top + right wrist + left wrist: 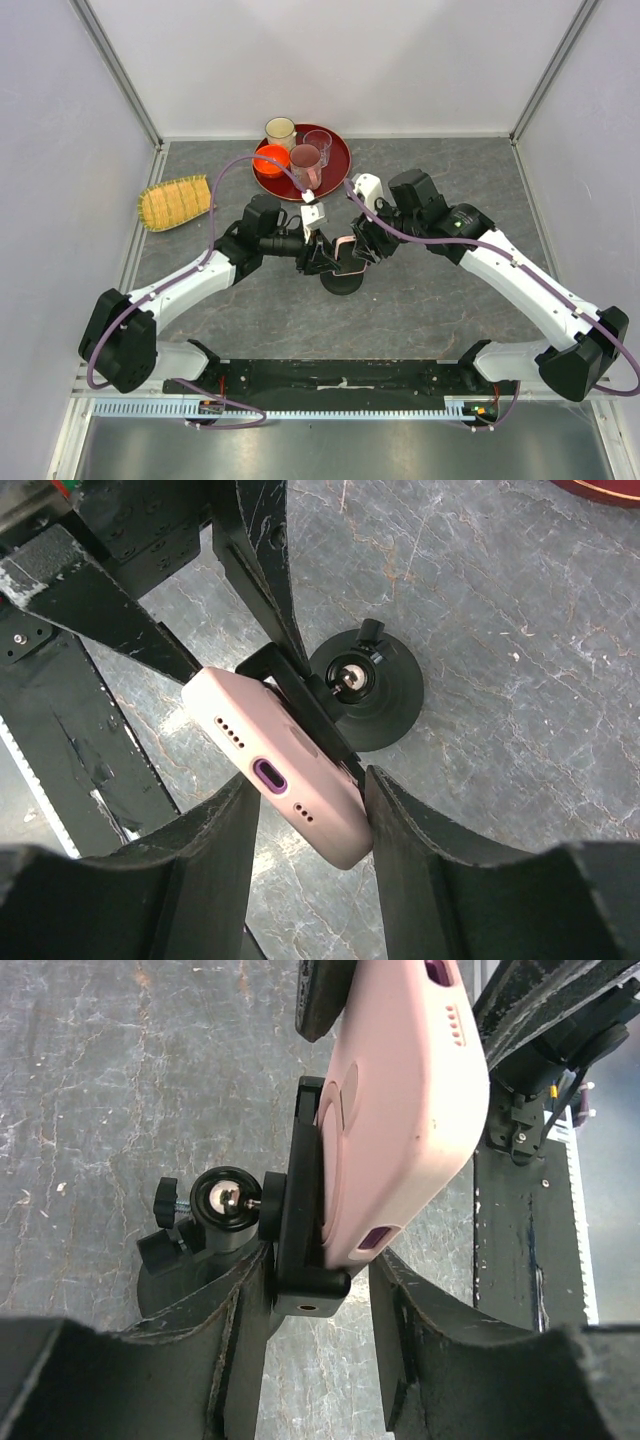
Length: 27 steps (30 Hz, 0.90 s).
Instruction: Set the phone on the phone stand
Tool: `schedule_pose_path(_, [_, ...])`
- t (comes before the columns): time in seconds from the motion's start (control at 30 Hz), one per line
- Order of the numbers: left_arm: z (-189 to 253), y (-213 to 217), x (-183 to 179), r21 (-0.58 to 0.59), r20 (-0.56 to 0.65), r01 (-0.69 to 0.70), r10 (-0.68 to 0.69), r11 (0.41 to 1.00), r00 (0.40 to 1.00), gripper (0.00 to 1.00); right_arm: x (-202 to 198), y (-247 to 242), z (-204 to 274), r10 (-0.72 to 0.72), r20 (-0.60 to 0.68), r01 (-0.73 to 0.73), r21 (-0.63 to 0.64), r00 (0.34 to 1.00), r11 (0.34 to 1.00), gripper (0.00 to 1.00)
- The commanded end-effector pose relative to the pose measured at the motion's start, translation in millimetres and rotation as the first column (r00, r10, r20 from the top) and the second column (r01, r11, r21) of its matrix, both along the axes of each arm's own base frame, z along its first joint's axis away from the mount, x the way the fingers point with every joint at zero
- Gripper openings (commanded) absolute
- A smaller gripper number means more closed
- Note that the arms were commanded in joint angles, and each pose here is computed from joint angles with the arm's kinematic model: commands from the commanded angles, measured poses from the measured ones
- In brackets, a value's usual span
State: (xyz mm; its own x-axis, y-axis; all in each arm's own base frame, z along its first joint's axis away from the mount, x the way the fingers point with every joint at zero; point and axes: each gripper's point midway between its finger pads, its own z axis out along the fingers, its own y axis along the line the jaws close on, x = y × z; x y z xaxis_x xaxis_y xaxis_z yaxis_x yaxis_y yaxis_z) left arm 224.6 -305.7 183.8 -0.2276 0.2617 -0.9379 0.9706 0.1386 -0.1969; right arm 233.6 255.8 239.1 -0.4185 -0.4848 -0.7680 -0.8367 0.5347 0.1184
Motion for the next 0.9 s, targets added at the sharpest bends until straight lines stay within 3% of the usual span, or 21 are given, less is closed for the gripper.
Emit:
schedule_pose_path(0.0, [14, -5, 12, -0.022, 0.052, -0.048, 0.049, 0.999, 0.997, 0.49, 2, 5, 14, 0.007, 0.033, -0.009, 0.054, 0.999, 0.998, 0.53])
schedule_pose_path(0.17, [13, -7, 13, -0.023, 0.046, -0.049, 0.050, 0.999, 0.998, 0.38, 1, 5, 13, 0.005, 0.030, -0.007, 0.055, 1.000, 0.998, 0.50])
schedule_pose_path(0.33, [2, -1, 20, 0.037, 0.061, -0.092, 0.089, 0.995, 0.994, 0.03, 4, 3, 14, -0.013, 0.044, 0.010, 0.054, 0.999, 0.998, 0.45])
schedule_pose_path(0.53, [-8, 9, 28, 0.104, 0.084, -0.154, 0.145, 0.983, 0.986, 0.02, 9, 6, 9, -0.035, 0.046, 0.032, 0.077, 0.998, 0.997, 0.35])
schedule_pose_path(0.67, [-10, 11, 24, 0.105, 0.103, -0.137, 0.126, 0.985, 0.987, 0.02, 4, 13, 12, -0.005, 0.062, -0.003, 0.132, 0.998, 0.991, 0.08])
schedule_pose_path(0.73, [-10, 9, 23, 0.095, 0.112, -0.125, 0.114, 0.988, 0.987, 0.02, -5, 17, 7, 0.049, 0.049, -0.056, 0.153, 0.998, 0.987, 0.00])
schedule_pose_path(0.87, [-11, 7, 25, 0.114, 0.082, -0.116, 0.107, 0.987, 0.991, 0.02, -11, 16, 9, 0.078, 0.096, -0.094, 0.175, 0.992, 0.980, 0.00])
